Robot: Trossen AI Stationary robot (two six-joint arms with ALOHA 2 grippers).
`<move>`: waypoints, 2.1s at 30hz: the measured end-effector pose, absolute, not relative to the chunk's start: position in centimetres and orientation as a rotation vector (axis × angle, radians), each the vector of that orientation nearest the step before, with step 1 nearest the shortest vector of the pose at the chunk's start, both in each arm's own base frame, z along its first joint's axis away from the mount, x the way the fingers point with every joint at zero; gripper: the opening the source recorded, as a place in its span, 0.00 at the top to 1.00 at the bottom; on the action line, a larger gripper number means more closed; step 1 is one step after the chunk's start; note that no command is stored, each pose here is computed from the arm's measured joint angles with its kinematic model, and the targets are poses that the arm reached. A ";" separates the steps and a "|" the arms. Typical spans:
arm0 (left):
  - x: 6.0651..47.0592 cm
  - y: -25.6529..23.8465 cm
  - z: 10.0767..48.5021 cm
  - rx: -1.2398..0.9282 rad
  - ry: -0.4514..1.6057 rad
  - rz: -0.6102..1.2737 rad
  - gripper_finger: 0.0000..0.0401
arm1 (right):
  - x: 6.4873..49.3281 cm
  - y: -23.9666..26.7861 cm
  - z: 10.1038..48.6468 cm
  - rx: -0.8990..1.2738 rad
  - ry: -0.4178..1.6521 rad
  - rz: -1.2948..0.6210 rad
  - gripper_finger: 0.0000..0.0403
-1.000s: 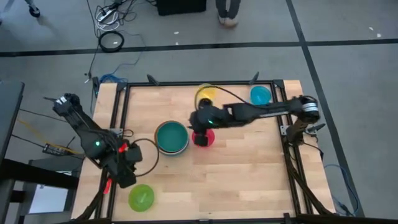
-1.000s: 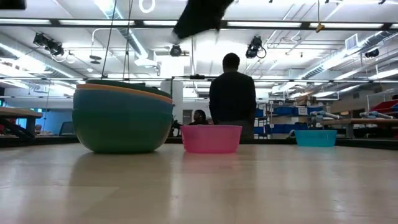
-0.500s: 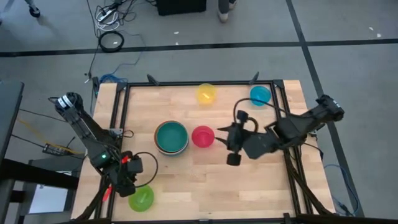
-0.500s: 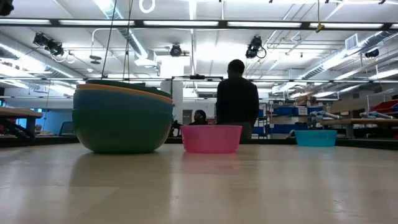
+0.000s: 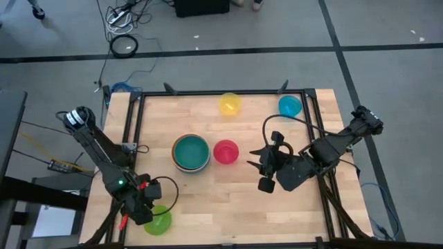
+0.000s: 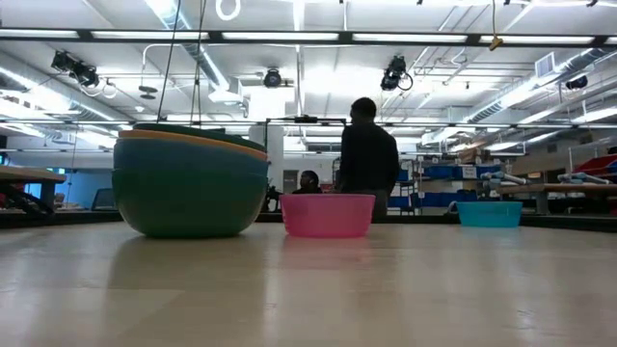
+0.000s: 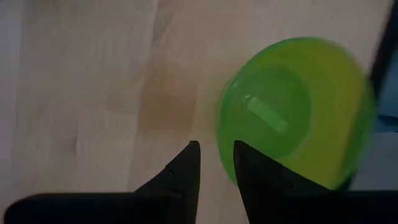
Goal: Nest bowls inside each other
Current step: Stack the green bowl on top of the dark green bowl
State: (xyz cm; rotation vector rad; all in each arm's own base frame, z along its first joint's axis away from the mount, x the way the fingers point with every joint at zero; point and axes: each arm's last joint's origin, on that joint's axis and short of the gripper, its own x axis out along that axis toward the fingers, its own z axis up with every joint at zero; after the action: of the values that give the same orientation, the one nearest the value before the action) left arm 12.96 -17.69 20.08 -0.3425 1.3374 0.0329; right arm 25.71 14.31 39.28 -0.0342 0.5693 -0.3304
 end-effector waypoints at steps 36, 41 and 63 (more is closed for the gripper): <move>14.4 -19.7 17.5 -0.372 1.348 0.048 0.74 | 25.6 14.5 39.2 -0.032 0.571 -0.325 0.68; 14.3 -19.6 17.5 -0.369 1.353 0.057 0.74 | 25.6 14.5 39.2 -0.036 0.565 -0.335 0.68; 15.0 -20.7 21.0 -0.464 1.301 -0.019 0.74 | 25.6 14.5 39.3 -0.037 0.560 -0.344 0.68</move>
State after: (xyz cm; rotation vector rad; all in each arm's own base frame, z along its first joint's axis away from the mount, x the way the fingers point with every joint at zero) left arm 14.99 -20.69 20.96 -0.4637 1.3012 -0.0193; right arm 25.60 14.47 39.25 -0.0374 0.5602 -0.3440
